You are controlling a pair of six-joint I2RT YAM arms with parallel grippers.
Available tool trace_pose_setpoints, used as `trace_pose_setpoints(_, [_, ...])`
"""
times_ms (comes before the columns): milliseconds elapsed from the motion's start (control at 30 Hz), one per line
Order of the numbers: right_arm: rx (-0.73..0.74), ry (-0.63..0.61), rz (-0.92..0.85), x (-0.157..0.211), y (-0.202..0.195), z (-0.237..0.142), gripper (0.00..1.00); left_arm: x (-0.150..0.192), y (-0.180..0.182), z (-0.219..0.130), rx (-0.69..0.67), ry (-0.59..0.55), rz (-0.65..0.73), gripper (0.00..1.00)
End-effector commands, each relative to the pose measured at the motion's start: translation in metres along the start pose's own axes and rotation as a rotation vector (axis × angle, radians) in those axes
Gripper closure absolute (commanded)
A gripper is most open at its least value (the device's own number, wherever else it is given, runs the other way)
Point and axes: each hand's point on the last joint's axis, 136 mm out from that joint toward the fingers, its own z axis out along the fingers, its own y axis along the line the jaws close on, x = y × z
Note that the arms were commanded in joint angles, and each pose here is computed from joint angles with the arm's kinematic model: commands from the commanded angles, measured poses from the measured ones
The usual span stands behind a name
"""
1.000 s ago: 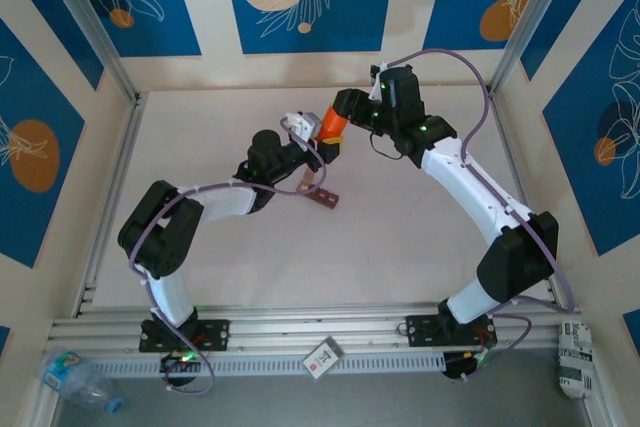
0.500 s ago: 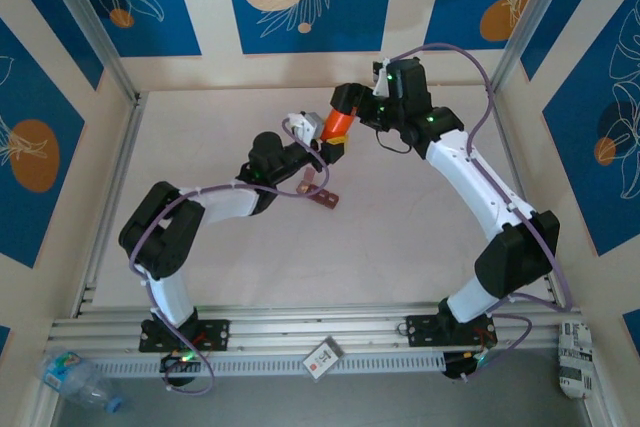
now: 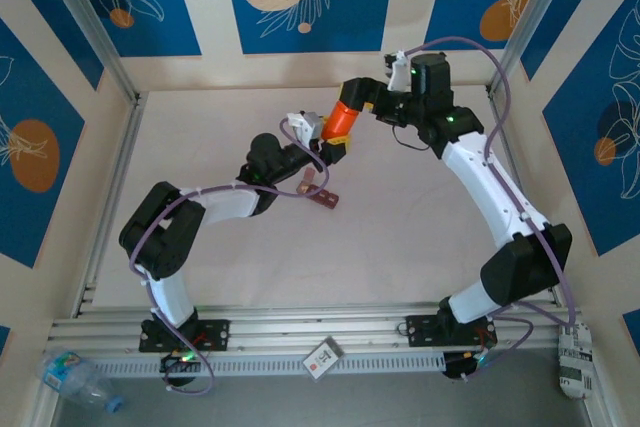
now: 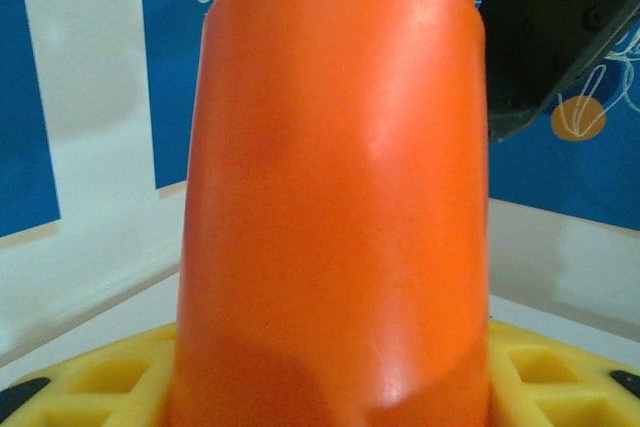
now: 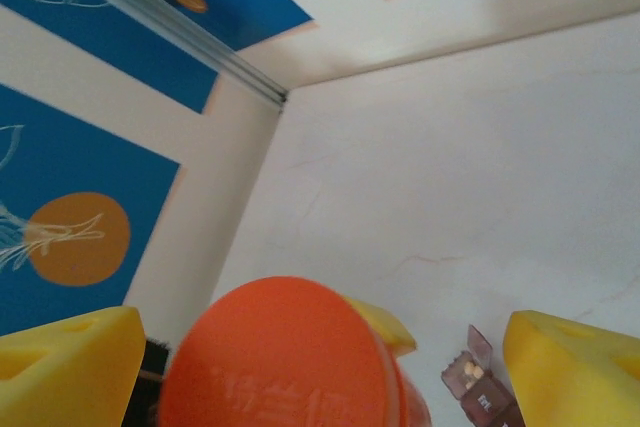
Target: Sort the pills into containers
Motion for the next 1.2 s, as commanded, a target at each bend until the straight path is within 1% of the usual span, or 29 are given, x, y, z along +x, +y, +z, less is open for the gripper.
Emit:
trace_pose_setpoints(0, [-0.175,-0.040,-0.119,-0.008,0.030,-0.024,0.08,-0.021,-0.005,-0.006,0.066,-0.062,-0.009,1.00])
trace_pose_setpoints(100, [-0.207,-0.056,-0.154,-0.014,0.029,-0.033,0.08,-0.023,-0.004,-0.010,0.106,-0.063,-0.041,1.00])
trace_pose_setpoints(167, [-0.230,-0.043,-0.162,-0.016,0.026,-0.035,0.09,-0.026,-0.004,-0.011,0.137,-0.065,-0.061,1.00])
trace_pose_setpoints(233, [-0.245,-0.014,-0.160,-0.017,0.020,-0.036,0.11,-0.027,-0.004,-0.013,0.167,-0.062,-0.085,1.00])
trace_pose_setpoints(333, [-0.240,0.050,-0.146,-0.015,0.010,-0.029,0.15,-0.029,-0.003,-0.014,0.202,-0.058,-0.112,1.00])
trace_pose_setpoints(433, [-0.269,0.103,-0.140,-0.010,0.009,-0.023,0.19,-0.029,-0.004,-0.014,0.230,-0.051,-0.131,1.00])
trace_pose_setpoints(600, [-0.298,0.128,-0.150,-0.004,0.018,-0.017,0.18,-0.029,-0.005,-0.013,0.259,-0.046,-0.151,1.00])
trace_pose_setpoints(800, [-0.296,0.146,-0.155,0.001,0.024,-0.008,0.18,-0.028,-0.006,-0.012,0.276,-0.045,-0.168,1.00])
trace_pose_setpoints(1100, [-0.254,0.170,-0.163,0.006,0.024,0.005,0.19,-0.031,-0.007,-0.012,0.286,-0.051,-0.172,1.00])
trace_pose_setpoints(1167, [-0.249,0.173,-0.161,0.006,0.023,0.007,0.21,-0.032,-0.007,-0.012,0.289,-0.053,-0.171,1.00])
